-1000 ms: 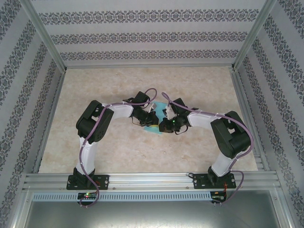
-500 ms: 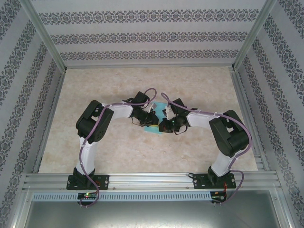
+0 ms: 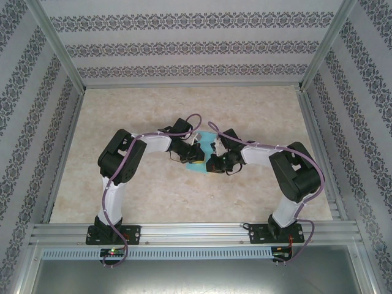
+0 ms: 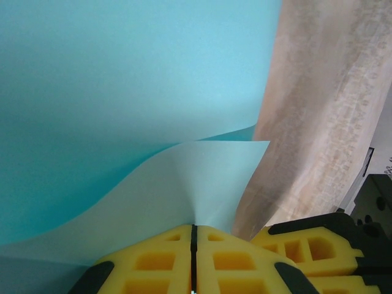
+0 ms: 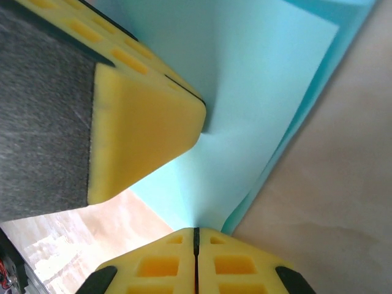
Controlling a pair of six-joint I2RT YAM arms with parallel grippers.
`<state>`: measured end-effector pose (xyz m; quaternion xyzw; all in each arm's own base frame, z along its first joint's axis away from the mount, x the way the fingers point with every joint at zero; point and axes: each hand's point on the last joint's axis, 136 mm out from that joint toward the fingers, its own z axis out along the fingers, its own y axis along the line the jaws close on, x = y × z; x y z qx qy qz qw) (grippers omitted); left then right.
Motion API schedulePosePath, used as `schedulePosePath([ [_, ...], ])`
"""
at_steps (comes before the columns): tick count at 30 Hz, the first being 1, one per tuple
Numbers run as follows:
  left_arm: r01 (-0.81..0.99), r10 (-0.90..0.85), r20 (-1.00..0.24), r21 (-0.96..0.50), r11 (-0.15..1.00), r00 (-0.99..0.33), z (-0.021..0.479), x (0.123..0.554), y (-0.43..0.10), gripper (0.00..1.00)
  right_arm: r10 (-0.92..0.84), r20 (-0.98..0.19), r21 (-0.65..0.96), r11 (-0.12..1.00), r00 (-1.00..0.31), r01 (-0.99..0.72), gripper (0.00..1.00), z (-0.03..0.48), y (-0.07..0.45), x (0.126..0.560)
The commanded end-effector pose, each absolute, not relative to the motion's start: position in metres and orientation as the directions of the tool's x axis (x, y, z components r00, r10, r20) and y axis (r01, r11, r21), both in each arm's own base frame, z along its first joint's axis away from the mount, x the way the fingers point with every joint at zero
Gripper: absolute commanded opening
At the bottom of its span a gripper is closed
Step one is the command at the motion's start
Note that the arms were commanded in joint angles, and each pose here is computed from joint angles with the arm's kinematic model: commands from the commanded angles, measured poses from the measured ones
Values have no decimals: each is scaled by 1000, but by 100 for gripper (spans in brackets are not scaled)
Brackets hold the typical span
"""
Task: Fold a paper plane with a square sheet of paper (pick it up from the middle)
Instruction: Fold the triangle a second time at the center of the table.
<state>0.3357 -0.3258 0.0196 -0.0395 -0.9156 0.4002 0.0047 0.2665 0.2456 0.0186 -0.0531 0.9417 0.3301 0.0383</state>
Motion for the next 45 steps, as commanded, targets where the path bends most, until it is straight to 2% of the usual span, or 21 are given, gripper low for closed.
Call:
schedulePosePath([
  [1,-14,17,41,-649,761,-999,-19,331,-303,11,-75,-78,608,786,-994,-107,7,7,241,260],
  [10,-19,10,43,-639,769,-999,-21,332,-300,11,-68,-99,592,798,-993,-114,7,14,236,260],
  [18,-24,2,42,-634,773,-999,-23,334,-299,11,-30,-157,686,716,-987,-131,7,48,252,270],
  [23,-38,-15,42,-632,774,-999,-23,336,-299,11,-25,-139,689,715,-990,-115,6,37,258,273],
  [45,-60,-54,28,-627,777,-998,-20,344,-295,11,-55,-95,539,837,-994,-98,5,-3,229,262],
])
